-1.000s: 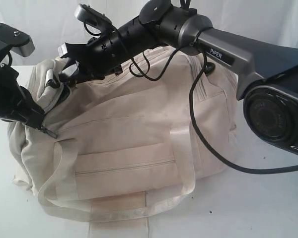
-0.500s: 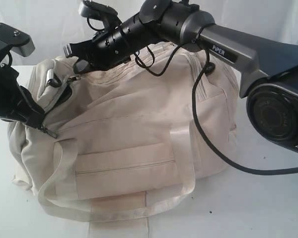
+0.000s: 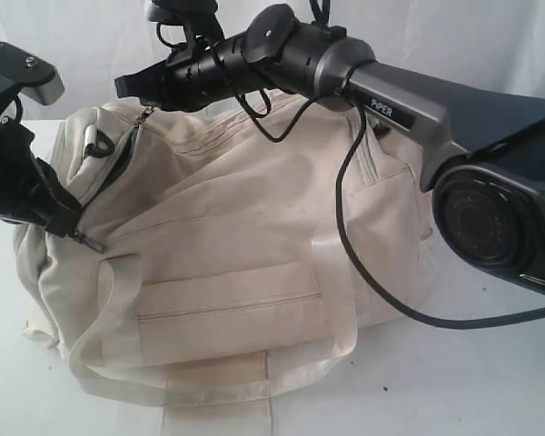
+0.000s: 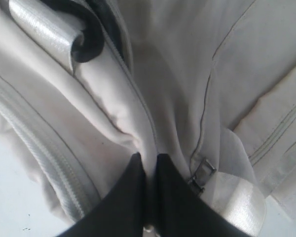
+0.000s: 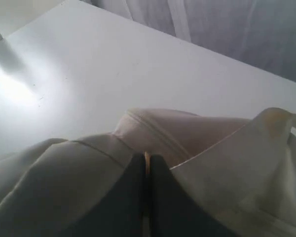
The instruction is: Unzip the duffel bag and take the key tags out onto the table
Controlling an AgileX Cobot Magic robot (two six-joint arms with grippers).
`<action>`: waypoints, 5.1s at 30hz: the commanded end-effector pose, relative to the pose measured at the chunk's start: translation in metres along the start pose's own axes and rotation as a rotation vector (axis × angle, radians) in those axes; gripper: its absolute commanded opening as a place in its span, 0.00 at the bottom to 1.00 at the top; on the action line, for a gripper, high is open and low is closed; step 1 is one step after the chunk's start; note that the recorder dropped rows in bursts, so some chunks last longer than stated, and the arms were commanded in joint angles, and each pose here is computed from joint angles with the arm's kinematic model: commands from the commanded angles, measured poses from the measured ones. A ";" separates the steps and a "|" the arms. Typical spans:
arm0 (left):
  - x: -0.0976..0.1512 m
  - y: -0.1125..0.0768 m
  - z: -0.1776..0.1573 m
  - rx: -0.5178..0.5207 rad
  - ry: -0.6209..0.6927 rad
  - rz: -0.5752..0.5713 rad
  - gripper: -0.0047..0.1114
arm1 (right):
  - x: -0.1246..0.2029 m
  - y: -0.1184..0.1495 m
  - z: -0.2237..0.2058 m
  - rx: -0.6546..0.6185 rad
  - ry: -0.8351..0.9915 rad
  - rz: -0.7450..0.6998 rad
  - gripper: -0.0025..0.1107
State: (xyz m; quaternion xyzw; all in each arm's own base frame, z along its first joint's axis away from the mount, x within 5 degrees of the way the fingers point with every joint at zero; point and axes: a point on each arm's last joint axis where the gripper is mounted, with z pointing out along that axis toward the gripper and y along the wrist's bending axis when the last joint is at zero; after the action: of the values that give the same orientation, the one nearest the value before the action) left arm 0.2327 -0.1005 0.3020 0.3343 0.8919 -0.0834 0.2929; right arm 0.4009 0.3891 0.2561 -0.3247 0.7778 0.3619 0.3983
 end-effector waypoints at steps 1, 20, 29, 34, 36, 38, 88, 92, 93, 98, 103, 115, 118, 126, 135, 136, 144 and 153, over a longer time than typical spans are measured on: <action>0.011 -0.007 -0.003 0.063 0.096 0.000 0.04 | -0.008 -0.007 -0.001 0.083 -0.076 -0.068 0.02; 0.013 -0.009 -0.003 0.078 0.128 -0.029 0.04 | -0.013 -0.005 -0.010 0.137 -0.030 -0.229 0.02; 0.013 -0.009 -0.003 0.078 0.128 -0.027 0.04 | -0.020 -0.003 -0.026 0.117 0.027 -0.232 0.02; 0.013 -0.009 -0.003 0.077 0.128 -0.026 0.04 | -0.020 -0.007 -0.030 0.117 0.060 -0.244 0.02; 0.014 -0.008 -0.003 0.073 0.130 -0.024 0.04 | -0.020 -0.010 -0.033 0.112 0.078 -0.230 0.02; 0.014 -0.008 -0.003 0.073 0.130 -0.024 0.04 | -0.019 -0.013 -0.037 0.106 0.098 -0.211 0.02; 0.010 -0.007 -0.003 0.058 0.086 -0.028 0.04 | -0.035 -0.076 -0.101 -0.189 0.056 -0.027 0.02; 0.002 -0.008 -0.002 0.075 0.001 -0.078 0.04 | -0.031 -0.069 -0.096 -0.219 0.083 -0.028 0.02; 0.000 -0.008 -0.003 0.076 -0.016 -0.084 0.04 | -0.029 -0.067 -0.093 -0.227 0.091 -0.023 0.02; -0.002 -0.009 -0.007 0.068 -0.045 -0.081 0.04 | -0.019 -0.053 -0.076 -0.264 0.132 -0.009 0.02; 0.000 -0.010 -0.008 0.081 -0.034 -0.086 0.04 | -0.010 -0.034 -0.060 -0.309 0.165 -0.021 0.02; 0.003 -0.020 -0.014 0.177 -0.017 -0.095 0.27 | 0.004 -0.001 -0.038 -0.373 0.222 -0.046 0.02; 0.003 -0.019 -0.014 0.162 -0.009 -0.080 0.36 | 0.004 -0.001 -0.038 -0.370 0.224 -0.049 0.02; -0.002 -0.012 -0.013 0.087 -0.062 -0.138 0.68 | 0.005 -0.002 -0.038 -0.367 0.227 -0.053 0.02; -0.020 0.006 -0.028 -0.083 -0.132 -0.197 0.68 | 0.005 -0.002 -0.038 -0.367 0.227 -0.053 0.02; -0.024 0.008 -0.028 -0.094 -0.147 -0.197 0.68 | 0.005 -0.002 -0.038 -0.367 0.227 -0.053 0.02; -0.045 0.024 0.011 -0.094 -0.101 -0.206 0.68 | 0.005 -0.002 -0.038 -0.364 0.225 -0.053 0.02; -0.046 0.032 0.053 -0.081 -0.011 -0.218 0.39 | 0.000 -0.006 -0.036 -0.310 0.177 -0.054 0.02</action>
State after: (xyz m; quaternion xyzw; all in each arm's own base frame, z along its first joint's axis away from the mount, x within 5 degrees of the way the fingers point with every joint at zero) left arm 0.3032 -0.1189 0.2922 0.2242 0.9193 -0.0823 0.3127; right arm 0.3896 0.3562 0.2668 -0.4429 0.7344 0.4373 0.2708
